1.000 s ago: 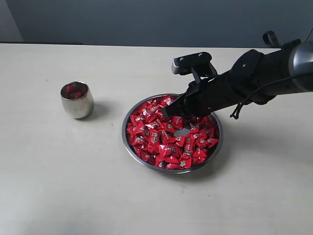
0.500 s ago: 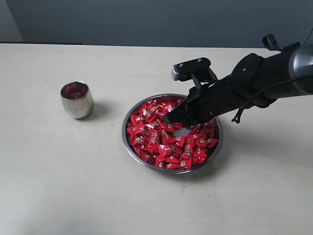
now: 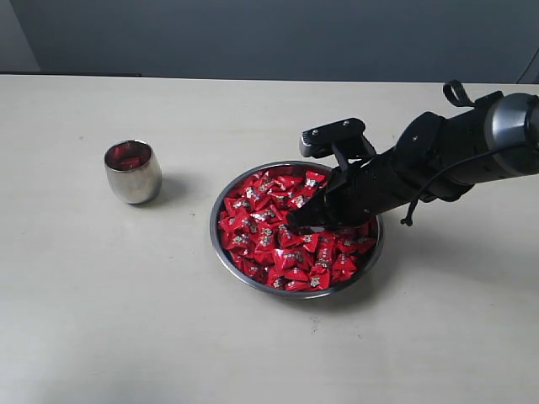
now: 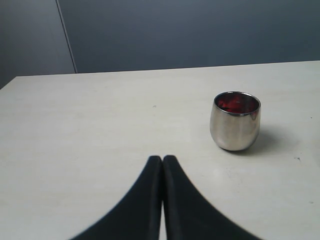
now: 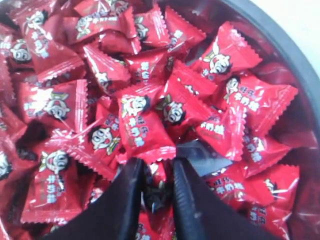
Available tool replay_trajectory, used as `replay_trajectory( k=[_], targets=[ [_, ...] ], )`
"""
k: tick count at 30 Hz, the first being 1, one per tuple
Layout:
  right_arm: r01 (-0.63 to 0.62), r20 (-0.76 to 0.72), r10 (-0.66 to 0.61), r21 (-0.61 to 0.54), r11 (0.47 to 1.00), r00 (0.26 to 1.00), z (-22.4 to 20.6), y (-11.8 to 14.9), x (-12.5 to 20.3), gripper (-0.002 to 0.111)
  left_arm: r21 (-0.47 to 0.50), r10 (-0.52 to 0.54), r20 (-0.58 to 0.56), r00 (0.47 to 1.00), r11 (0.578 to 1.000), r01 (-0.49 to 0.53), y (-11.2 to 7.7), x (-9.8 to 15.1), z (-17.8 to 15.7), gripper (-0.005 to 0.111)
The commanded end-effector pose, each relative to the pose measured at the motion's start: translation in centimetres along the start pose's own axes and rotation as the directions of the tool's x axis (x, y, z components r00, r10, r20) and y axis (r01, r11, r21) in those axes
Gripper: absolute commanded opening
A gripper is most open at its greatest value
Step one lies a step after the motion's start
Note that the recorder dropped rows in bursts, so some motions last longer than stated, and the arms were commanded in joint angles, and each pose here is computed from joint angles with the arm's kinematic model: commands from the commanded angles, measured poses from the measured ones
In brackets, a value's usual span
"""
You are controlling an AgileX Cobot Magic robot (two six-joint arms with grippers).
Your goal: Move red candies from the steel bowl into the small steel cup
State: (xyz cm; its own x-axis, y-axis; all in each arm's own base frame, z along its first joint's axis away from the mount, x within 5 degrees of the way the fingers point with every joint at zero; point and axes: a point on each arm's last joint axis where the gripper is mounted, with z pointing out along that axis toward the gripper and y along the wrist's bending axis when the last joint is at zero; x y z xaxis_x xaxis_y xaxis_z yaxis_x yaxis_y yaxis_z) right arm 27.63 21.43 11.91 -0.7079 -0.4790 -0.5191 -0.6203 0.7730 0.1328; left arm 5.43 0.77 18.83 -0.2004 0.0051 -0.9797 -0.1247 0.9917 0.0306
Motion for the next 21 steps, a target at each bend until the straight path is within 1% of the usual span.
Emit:
replay_trajectory(
  k=[1,3,4,5,7,8,9,12,21],
  targets=[
    [0.003,-0.002,-0.003,0.001,1.000,1.000,-0.06,-0.10,0.03,-0.001,0.000,-0.005,0.002,1.000,1.000,0.005,-0.01,0.09,0.00,0.000],
    [0.009,-0.005,-0.009,-0.003,1.000,1.000,-0.06,-0.07,0.06,0.000,0.000,-0.005,0.002,1.000,1.000,0.005,-0.01,0.09,0.00,0.000],
    [0.011,-0.006,-0.011,-0.004,1.000,1.000,-0.06,-0.06,0.07,0.005,0.000,-0.005,0.002,1.000,1.000,0.005,-0.01,0.09,0.00,0.000],
    [0.013,-0.006,-0.013,-0.004,1.000,1.000,-0.06,-0.06,0.07,0.013,0.000,-0.005,0.002,1.000,1.000,0.005,-0.01,0.09,0.00,0.000],
    [0.012,-0.001,-0.012,-0.002,1.000,1.000,-0.07,-0.08,-0.04,0.032,0.000,-0.005,0.002,1.000,1.000,0.005,-0.01,0.09,0.00,0.000],
    [0.011,-0.001,-0.011,-0.002,1.000,1.000,-0.07,-0.08,-0.04,0.038,0.000,-0.005,0.002,1.000,1.000,0.005,-0.01,0.09,0.00,0.000],
    [0.011,-0.001,-0.011,-0.002,1.000,1.000,-0.07,-0.08,-0.04,0.038,0.000,-0.005,0.002,1.000,1.000,0.005,-0.01,0.09,0.00,0.000],
    [0.011,-0.001,-0.011,-0.002,1.000,1.000,-0.07,-0.08,-0.04,0.034,0.000,-0.005,0.002,1.000,1.000,0.005,-0.01,0.09,0.00,0.000],
    [0.016,0.015,-0.016,-0.010,1.000,1.000,-0.21,0.03,-0.77,0.033,0.000,-0.005,0.002,1.000,1.000,0.005,-0.01,0.09,0.00,0.000]
  ],
)
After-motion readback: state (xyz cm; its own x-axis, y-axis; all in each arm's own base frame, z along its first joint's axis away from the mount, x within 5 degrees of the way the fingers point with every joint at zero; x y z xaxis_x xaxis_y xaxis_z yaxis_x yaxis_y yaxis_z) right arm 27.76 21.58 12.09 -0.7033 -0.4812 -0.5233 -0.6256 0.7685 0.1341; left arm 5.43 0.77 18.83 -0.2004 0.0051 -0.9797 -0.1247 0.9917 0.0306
